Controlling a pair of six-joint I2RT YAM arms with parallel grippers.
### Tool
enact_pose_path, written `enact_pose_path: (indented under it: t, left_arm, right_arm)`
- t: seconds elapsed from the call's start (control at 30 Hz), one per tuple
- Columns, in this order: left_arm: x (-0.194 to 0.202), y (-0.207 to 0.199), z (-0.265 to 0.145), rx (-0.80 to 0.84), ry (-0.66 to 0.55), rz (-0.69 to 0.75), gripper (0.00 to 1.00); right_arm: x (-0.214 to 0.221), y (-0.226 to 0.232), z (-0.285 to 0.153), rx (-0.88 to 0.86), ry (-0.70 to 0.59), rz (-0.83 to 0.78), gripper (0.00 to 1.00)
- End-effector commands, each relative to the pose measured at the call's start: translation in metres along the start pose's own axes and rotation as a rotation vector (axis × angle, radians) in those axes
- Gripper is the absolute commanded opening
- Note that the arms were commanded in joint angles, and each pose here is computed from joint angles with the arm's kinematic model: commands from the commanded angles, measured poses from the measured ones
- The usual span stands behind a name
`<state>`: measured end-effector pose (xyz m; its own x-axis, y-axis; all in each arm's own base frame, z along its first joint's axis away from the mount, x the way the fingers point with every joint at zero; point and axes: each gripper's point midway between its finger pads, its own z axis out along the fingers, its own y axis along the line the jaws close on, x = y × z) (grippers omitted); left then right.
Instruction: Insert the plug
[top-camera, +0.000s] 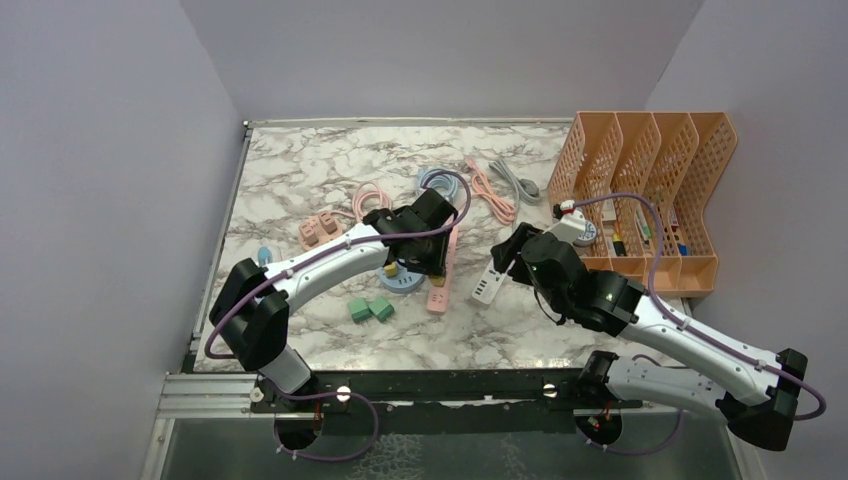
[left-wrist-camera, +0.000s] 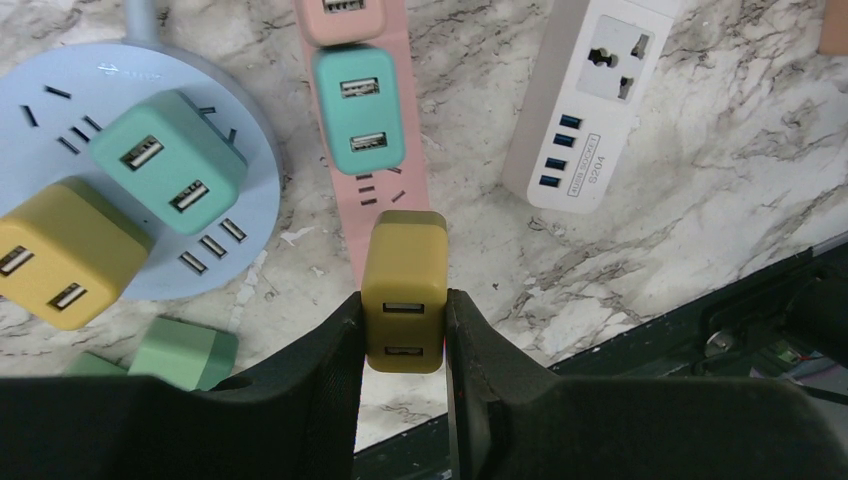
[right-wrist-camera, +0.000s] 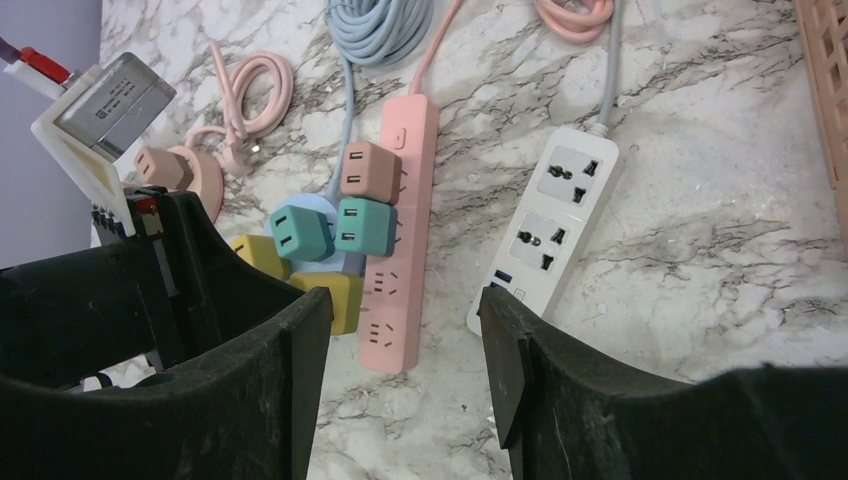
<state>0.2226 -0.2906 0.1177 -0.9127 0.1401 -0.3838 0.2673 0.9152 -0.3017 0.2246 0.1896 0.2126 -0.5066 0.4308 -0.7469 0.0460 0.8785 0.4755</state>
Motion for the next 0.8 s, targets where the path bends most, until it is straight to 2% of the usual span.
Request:
enact_pose_path:
  t: [0.0,0.33,0.77]
  left_arm:
    - [-0.011,0.008,0.002,-0.066,-0.038,0.034,0.0]
    - [-0.007,0.012,0.017,-0.097,0.005,0.037,0.0]
    - [-0.01,0.011,0.021,-0.108,0.003,0.017,0.0]
  right_arm:
    - [-0.012,-0.007,-0.002,0.029,-0.065,0.018,0.56]
    - [-0.014,-0.007,-0.001,0.019,-0.082,-0.007,0.56]
    - [-0.012,-0.012,0.001,0.029,-0.089,-0.022,0.57]
